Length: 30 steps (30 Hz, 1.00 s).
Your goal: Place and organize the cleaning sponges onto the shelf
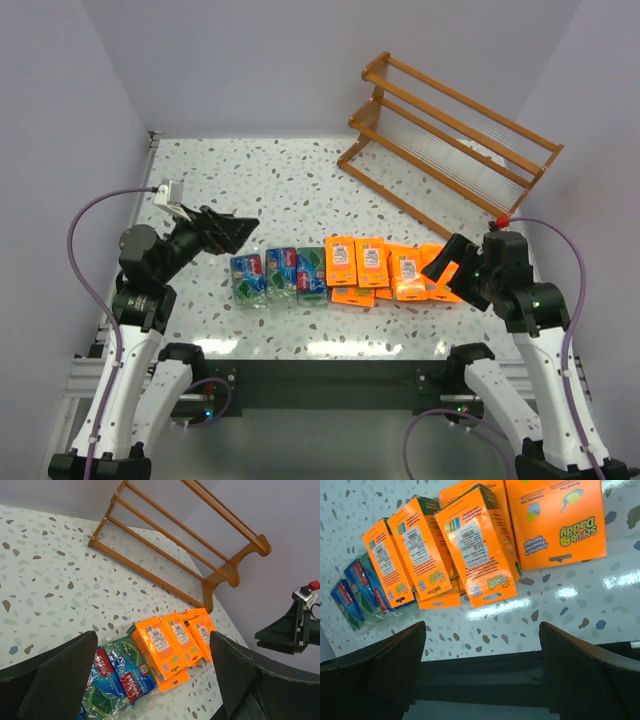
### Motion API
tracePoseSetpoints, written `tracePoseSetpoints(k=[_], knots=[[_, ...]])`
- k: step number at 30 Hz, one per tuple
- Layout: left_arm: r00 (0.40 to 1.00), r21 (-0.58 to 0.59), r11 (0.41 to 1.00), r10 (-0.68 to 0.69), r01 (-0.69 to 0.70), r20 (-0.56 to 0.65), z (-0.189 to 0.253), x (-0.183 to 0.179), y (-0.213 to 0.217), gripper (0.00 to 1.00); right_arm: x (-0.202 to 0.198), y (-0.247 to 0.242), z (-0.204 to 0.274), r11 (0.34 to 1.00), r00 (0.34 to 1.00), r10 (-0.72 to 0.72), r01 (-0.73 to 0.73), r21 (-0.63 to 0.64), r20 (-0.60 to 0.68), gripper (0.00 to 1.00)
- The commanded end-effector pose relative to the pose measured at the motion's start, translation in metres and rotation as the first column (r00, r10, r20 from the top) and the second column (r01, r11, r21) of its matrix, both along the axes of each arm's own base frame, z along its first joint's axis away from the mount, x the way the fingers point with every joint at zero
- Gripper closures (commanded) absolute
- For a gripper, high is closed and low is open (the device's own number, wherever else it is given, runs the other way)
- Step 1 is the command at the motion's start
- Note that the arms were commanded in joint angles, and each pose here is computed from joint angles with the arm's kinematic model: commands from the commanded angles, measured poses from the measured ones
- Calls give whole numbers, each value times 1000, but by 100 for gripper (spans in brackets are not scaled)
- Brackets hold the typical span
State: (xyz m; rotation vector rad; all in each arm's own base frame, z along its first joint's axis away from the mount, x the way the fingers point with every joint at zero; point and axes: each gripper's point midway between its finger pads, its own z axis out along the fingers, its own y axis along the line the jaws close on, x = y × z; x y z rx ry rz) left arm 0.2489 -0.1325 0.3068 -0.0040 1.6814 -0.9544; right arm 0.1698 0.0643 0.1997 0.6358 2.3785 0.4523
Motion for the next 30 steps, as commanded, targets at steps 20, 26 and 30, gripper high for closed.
tracePoseSetpoints(k=[20,26,30], knots=[[993,79,991,-100,105,-68,-23,-24,-14,0,-7,-50,-82,721,745,-667,640,267,16,22],[989,99,987,-113,123,-97,-31,-26,-18,0,10,-37,-104,739,772,-635,618,267,-31,21],[988,95,986,-127,135,-88,-28,-30,-20,0,15,-28,-124,746,783,-614,617,252,-100,22]])
